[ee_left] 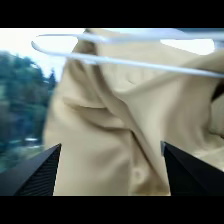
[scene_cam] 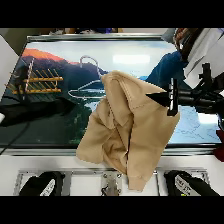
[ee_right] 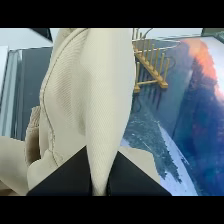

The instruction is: Fold the clothes and pants, and hang the long-sleeved shirts on hangers.

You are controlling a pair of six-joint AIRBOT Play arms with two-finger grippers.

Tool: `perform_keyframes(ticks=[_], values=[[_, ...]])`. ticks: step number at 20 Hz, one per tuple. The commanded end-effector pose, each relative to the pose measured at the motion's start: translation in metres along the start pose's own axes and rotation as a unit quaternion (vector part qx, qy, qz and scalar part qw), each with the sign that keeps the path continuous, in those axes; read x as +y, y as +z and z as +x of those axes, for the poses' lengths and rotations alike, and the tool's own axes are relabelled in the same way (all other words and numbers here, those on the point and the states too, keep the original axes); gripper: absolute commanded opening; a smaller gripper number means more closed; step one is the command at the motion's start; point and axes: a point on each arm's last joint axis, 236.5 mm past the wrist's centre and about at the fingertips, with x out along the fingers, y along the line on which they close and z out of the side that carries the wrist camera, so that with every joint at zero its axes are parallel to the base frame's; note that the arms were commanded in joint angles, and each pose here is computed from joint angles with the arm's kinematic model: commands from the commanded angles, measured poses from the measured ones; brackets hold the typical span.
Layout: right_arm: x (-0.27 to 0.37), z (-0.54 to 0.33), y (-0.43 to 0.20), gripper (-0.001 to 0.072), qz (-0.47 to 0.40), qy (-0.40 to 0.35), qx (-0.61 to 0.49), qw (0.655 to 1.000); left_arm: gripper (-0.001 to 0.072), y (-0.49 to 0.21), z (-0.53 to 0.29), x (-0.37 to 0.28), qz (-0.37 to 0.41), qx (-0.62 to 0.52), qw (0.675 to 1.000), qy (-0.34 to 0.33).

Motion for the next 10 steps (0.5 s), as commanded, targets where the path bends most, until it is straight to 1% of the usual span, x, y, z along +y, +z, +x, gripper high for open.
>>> perform_keyframes(ticks=[1, 3, 5, 10], values=[[0.0, -0.001, 0.006, 0.0027, 0.004, -0.011, 0.001, 1.0, 0.072, -0.022, 0.045, -0.044, -0.021, -0.015, 0.999, -0.043], [-0.001, -0.002, 0.01, 0.0026, 0.006, -0.021, 0.002, 1.0, 0.072, -0.039, 0.066, -0.064, -0.026, -0.005, 0.997, -0.066], [0.002, -0.002, 0.013, 0.0027, 0.005, -0.021, 0.001, 1.0, 0.072, -0.05, 0.085, -0.075, -0.017, 0.013, 0.997, -0.072], [0.004, -0.003, 0.017, 0.0027, -0.001, -0.021, 0.001, 1.0, 0.072, -0.038, 0.107, -0.088, -0.017, 0.03, 0.997, -0.07]])
